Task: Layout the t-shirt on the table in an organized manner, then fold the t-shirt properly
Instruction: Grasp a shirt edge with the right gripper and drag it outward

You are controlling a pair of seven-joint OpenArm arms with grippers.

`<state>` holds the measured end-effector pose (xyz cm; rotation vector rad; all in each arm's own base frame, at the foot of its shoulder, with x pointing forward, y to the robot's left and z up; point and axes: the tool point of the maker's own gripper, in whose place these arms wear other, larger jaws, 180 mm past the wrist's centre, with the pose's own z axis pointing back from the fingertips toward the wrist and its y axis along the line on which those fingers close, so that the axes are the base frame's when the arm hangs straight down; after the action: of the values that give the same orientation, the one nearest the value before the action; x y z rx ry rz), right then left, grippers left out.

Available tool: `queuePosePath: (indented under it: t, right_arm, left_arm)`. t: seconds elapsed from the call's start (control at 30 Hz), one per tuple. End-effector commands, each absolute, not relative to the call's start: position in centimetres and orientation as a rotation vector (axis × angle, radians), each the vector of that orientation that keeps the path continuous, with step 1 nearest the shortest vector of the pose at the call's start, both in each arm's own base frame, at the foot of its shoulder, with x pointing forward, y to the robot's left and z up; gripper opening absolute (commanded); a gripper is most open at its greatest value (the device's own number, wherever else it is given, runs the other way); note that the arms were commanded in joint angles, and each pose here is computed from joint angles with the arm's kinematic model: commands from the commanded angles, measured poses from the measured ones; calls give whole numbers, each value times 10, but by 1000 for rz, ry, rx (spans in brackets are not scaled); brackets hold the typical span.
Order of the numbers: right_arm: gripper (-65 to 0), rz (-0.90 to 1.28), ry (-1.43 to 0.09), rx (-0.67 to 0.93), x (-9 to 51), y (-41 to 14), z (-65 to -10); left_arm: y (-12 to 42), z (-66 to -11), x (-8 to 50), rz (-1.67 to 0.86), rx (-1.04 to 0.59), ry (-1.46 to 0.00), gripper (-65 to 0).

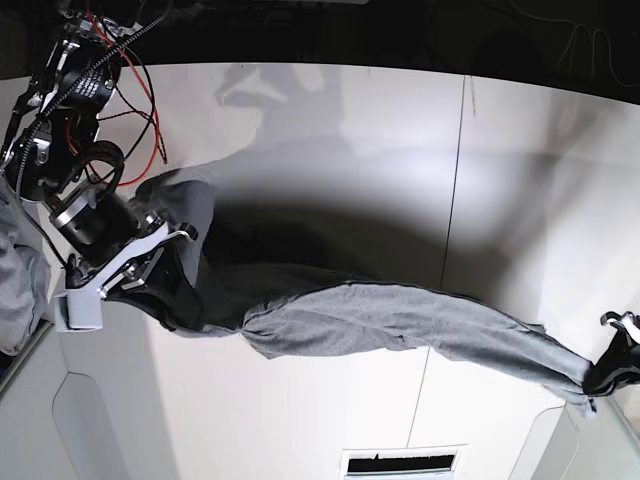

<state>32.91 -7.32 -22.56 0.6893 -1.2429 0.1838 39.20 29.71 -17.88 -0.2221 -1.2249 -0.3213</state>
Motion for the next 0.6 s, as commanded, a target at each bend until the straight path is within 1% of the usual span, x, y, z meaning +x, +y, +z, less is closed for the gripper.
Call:
queuePosePath:
  t: [0.0,0.1,0.17,0.27,0.37,0.5,0.57]
  right_arm:
    - [-650,210,-1316,701,331,-72,-203]
    - [-650,223,-1311,693,328,-71,-202]
    - [-650,224,-1292,696,325,-70,-207]
    - [-650,222,-1266,740,315,-65,-210]
    - [-650,233,-1206,757,300,-60,-222]
    - [-650,243,-1092,776,281,-54,-244]
    - [-650,233,-1061,783,273,-53,-252]
  left_arm:
    - [301,-150,393,-329,-222,-1294,-650]
    - [300,-142,386,-316,-273,-1289,-650]
    - [292,-140,381,-368,-291,-1279,-650]
    - [278,-143,372,-418,-334,-1264,-650]
    - [271,-161,360,-435,-341,-1212,-650]
    - [272,-196,343,-415,-351,-1116,-650]
    - [274,-214,335,-409,-335,-1064,-650]
